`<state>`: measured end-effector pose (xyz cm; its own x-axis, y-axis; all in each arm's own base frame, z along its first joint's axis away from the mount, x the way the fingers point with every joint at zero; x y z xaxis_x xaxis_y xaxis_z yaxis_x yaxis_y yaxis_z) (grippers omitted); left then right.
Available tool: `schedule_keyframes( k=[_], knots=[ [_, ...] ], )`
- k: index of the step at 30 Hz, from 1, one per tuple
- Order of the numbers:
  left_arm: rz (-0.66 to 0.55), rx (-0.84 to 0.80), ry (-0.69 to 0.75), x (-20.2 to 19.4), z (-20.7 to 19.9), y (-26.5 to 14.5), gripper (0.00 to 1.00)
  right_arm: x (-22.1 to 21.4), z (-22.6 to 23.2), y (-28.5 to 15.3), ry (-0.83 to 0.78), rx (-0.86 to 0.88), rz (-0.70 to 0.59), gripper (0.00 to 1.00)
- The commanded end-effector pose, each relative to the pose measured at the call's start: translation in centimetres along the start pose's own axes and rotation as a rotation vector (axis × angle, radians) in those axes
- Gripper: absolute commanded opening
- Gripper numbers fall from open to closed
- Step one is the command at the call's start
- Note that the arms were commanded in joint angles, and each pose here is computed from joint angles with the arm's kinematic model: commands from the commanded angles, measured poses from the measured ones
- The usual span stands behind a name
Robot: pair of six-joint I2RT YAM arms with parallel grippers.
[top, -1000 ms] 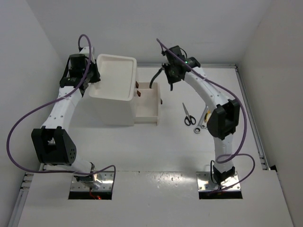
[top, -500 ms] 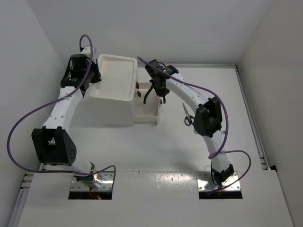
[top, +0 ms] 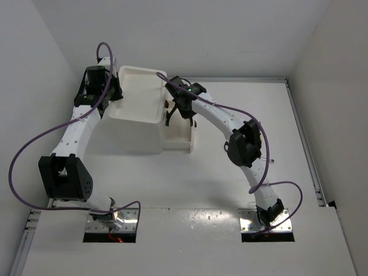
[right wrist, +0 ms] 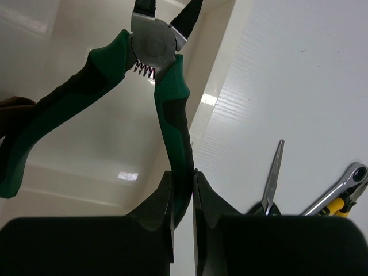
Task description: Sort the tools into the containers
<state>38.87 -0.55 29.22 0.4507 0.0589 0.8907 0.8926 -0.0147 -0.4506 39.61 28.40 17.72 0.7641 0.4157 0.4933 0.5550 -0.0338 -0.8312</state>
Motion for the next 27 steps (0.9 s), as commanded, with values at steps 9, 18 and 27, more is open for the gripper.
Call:
schedule_keyframes(
  k=[9,18,27],
  knots=[
    [0.196,0.039,-0.055,-5.0,0.5,1.3,0.00,2.4,2.7,-1.1,0.058,0.086,-0.116,0.00],
    [0.196,0.031,-0.065,-5.0,0.4,1.3,0.00,0.7,6.0,1.4,0.050,0.109,-0.083,0.00],
    [0.196,0.031,-0.065,-5.0,0.4,1.3,0.00,-1.5,7.3,4.2,0.047,0.088,-0.018,0.00]
  ],
)
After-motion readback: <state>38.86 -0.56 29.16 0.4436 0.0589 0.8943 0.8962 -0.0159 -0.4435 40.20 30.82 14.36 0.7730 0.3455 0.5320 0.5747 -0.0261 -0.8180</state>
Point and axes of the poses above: each gripper's point midway between its finger pads, its own y axis out along the fingers, its own z axis along the line the jaws close on, x = y × z, the point moved 8 cm from there along -y, back along the fingers
